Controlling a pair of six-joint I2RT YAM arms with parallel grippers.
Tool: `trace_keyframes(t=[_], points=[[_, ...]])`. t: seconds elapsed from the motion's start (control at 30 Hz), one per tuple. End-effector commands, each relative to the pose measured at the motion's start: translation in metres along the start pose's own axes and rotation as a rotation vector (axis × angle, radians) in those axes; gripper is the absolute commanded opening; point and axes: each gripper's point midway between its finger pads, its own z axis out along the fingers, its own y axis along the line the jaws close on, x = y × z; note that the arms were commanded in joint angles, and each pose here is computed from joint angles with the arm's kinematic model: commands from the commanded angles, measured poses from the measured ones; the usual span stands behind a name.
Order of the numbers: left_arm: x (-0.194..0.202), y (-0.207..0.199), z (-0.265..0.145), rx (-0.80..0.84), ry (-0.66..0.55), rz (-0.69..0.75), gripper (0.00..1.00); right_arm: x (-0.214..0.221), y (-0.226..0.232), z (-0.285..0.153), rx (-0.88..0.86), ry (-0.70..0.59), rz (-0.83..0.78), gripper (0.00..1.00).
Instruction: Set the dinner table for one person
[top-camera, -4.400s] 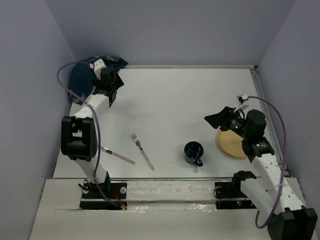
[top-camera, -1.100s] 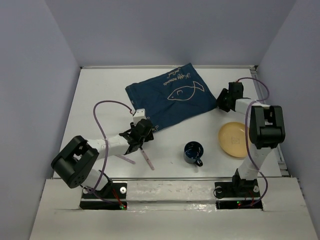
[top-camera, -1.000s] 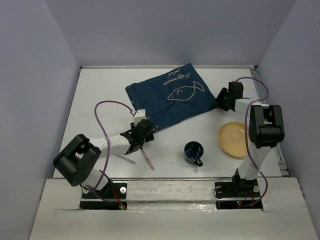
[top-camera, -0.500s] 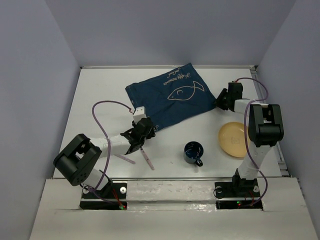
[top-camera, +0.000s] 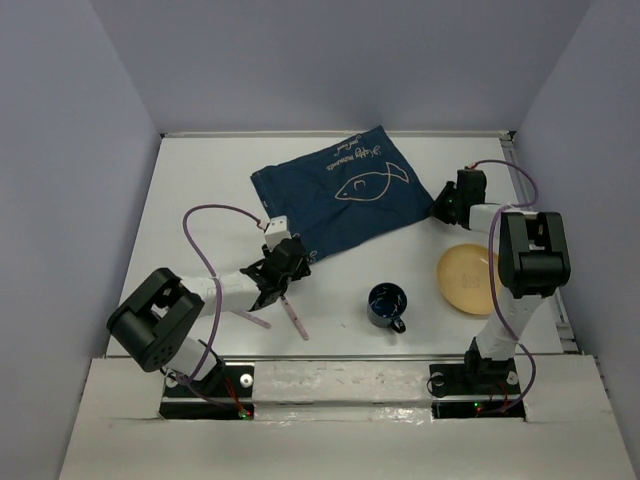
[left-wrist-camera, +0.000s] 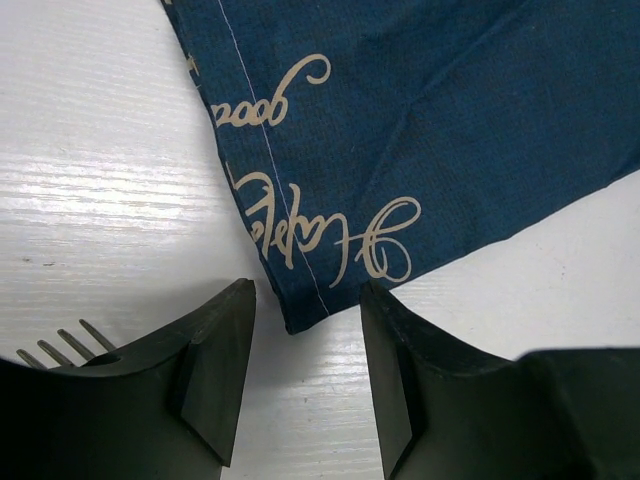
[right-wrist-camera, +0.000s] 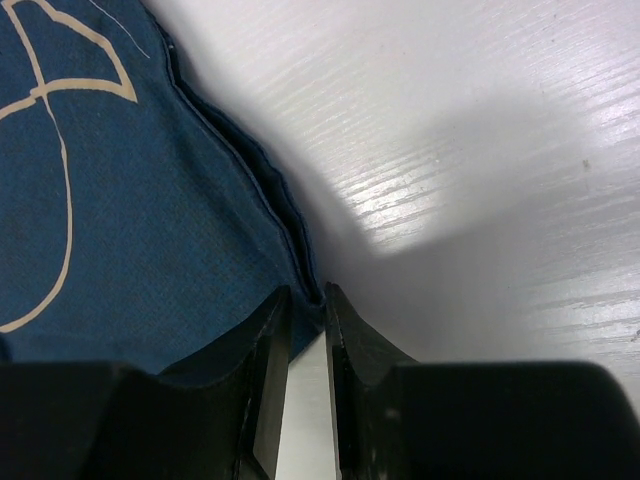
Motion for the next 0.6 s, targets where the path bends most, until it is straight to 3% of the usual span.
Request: trace_keyframes(t=[0.0,0.1,0.13,0.23,0.4,0.53,0.57], points=[[-0.001,0.003,0.001,-0.02,-0.019,-0.005,0.56,-0.015,0.012,-0.01,-0.038,-0.055,-0.003,0.26],[0.004,0.004,0.006,-0.032,-0.002,0.001,0.54,-0.017,0.012,-0.014,-0.039,-0.065,-0.008,0.22],[0.002,0.004,0.008,-0.039,-0.015,-0.003,0.47,-0.017,0.012,-0.015,-0.038,-0.066,-0.01,0.22],[-0.005,0.005,0.009,-0.049,-0.046,-0.005,0.4,-0.018,0.013,-0.018,-0.043,-0.071,-0.009,0.21],[-0.011,0.007,0.013,-0.072,-0.081,0.009,0.35,-0.017,0.016,-0.023,-0.059,-0.075,-0.005,0.21],[-0.012,0.005,0.016,-0.064,-0.092,0.022,0.12,-0.017,0.016,-0.028,-0.063,-0.084,-0.004,0.17],[-0.015,0.006,0.015,-0.068,-0.102,0.03,0.0,-0.016,0.016,-0.03,-0.064,-0.086,-0.003,0.15]])
